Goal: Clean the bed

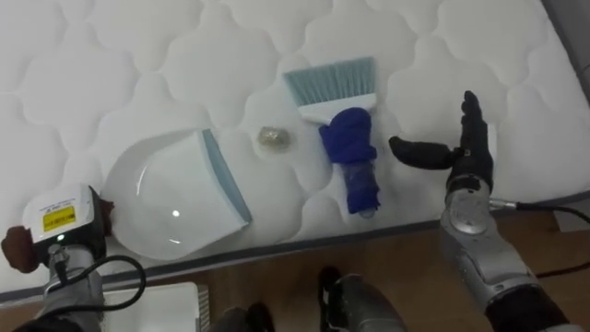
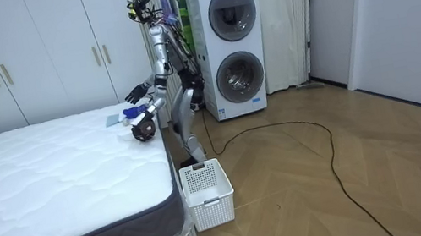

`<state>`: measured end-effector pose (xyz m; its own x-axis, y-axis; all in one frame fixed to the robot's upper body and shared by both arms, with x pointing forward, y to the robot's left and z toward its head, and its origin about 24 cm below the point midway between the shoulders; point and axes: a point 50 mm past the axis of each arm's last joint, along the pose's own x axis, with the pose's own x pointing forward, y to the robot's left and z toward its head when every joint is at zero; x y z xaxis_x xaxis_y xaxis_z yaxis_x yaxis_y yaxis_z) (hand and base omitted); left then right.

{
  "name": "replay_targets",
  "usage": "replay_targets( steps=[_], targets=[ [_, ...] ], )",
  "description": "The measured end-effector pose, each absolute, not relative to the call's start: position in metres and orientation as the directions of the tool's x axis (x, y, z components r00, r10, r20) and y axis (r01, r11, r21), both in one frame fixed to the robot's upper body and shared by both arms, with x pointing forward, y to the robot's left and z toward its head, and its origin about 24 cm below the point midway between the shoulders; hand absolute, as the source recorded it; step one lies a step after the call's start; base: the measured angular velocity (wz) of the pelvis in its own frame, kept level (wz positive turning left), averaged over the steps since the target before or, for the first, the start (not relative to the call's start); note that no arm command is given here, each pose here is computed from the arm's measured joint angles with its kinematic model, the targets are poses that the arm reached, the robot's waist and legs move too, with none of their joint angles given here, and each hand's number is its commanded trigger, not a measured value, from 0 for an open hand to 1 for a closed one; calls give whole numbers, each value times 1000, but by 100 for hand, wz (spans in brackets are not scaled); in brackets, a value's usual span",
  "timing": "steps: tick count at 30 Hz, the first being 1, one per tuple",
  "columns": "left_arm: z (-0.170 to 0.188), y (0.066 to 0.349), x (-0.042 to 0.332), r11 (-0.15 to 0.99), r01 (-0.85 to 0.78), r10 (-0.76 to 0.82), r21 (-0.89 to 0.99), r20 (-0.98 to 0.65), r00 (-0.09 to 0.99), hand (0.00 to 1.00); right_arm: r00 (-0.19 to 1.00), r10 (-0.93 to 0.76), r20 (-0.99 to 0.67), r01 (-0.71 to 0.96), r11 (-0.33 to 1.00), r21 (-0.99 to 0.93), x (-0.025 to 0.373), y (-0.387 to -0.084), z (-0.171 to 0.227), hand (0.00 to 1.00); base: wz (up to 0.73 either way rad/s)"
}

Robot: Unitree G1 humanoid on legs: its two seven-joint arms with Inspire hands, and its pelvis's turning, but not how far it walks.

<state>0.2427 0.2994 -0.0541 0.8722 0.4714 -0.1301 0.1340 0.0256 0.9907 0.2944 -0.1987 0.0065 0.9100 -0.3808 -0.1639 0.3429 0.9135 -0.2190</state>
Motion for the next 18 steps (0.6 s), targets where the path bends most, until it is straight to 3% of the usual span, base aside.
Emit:
replay_targets(
  steps=[18],
  targets=[
    [-46, 297, 259, 92, 142, 474, 986, -168, 864, 100, 933, -270, -238, 244, 961, -131, 298, -179, 0, 0, 1]
  ],
)
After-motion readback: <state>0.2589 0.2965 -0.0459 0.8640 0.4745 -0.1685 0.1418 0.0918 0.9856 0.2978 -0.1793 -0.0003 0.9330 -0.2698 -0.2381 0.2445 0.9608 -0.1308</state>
